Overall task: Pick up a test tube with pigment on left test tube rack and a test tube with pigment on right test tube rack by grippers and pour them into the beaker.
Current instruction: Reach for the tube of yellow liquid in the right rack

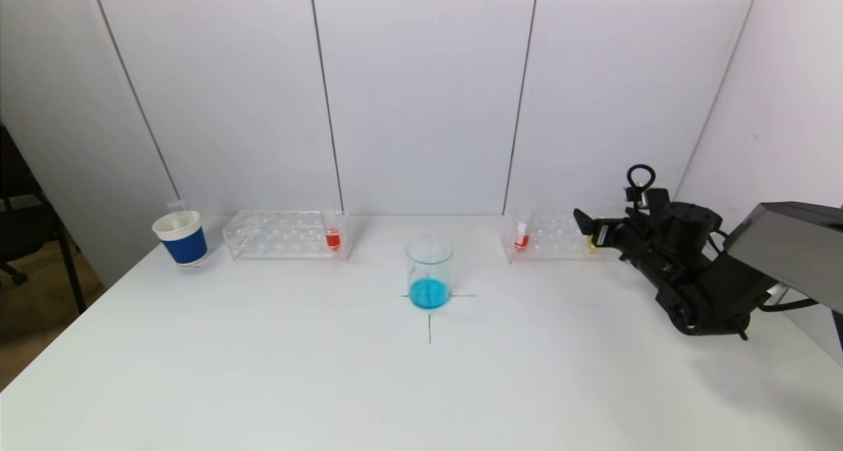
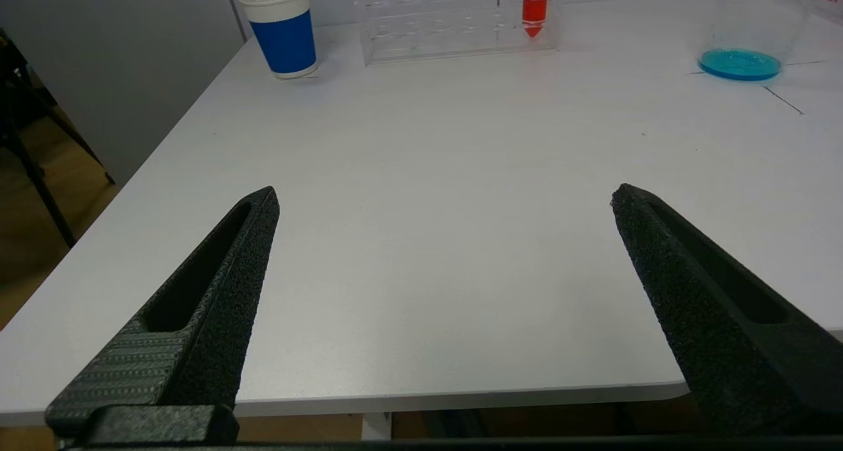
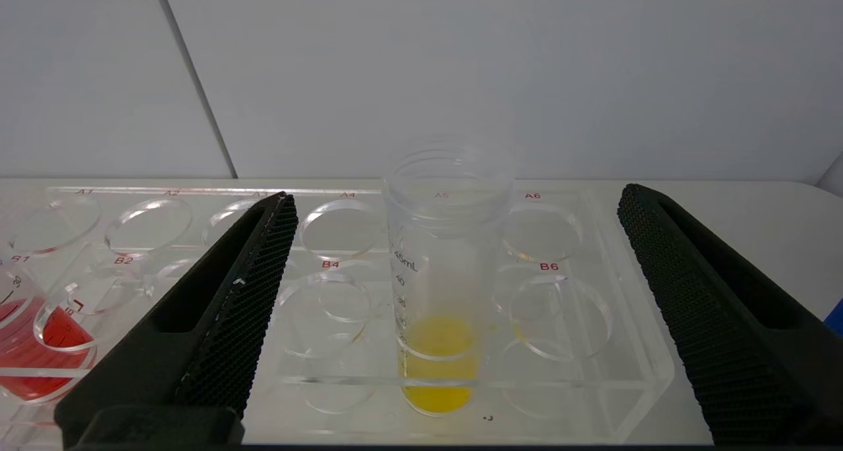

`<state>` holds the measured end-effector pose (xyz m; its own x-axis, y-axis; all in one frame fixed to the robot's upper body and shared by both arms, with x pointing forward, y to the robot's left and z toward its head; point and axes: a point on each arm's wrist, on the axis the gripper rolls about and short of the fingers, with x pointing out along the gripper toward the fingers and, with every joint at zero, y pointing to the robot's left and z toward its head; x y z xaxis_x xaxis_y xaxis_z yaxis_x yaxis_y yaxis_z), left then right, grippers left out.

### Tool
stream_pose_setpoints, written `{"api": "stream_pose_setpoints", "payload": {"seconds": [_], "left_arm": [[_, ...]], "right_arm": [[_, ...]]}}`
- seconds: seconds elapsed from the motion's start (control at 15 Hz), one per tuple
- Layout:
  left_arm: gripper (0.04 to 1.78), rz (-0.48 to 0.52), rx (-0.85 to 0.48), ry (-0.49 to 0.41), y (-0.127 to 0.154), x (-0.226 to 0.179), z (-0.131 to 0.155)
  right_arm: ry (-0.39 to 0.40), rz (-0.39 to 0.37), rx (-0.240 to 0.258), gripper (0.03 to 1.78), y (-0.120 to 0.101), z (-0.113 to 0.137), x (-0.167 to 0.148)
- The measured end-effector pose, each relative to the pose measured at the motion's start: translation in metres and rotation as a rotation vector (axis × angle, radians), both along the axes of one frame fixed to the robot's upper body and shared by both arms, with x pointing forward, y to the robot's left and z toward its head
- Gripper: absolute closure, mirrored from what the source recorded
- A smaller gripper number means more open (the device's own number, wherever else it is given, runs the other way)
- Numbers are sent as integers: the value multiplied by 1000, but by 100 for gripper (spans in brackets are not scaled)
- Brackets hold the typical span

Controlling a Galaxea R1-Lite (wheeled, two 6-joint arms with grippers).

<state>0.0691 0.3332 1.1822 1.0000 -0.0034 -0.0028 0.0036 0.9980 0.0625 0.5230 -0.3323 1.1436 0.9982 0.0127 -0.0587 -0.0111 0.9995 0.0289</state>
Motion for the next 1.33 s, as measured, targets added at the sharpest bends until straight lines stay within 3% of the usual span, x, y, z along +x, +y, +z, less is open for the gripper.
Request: {"api": "stream_pose_setpoints", "payload": {"seconds": [1.33], "left_arm": [[6, 0, 0, 0, 0, 0, 0]], "right_arm": [[10, 6, -3, 4, 3, -6, 7]]}}
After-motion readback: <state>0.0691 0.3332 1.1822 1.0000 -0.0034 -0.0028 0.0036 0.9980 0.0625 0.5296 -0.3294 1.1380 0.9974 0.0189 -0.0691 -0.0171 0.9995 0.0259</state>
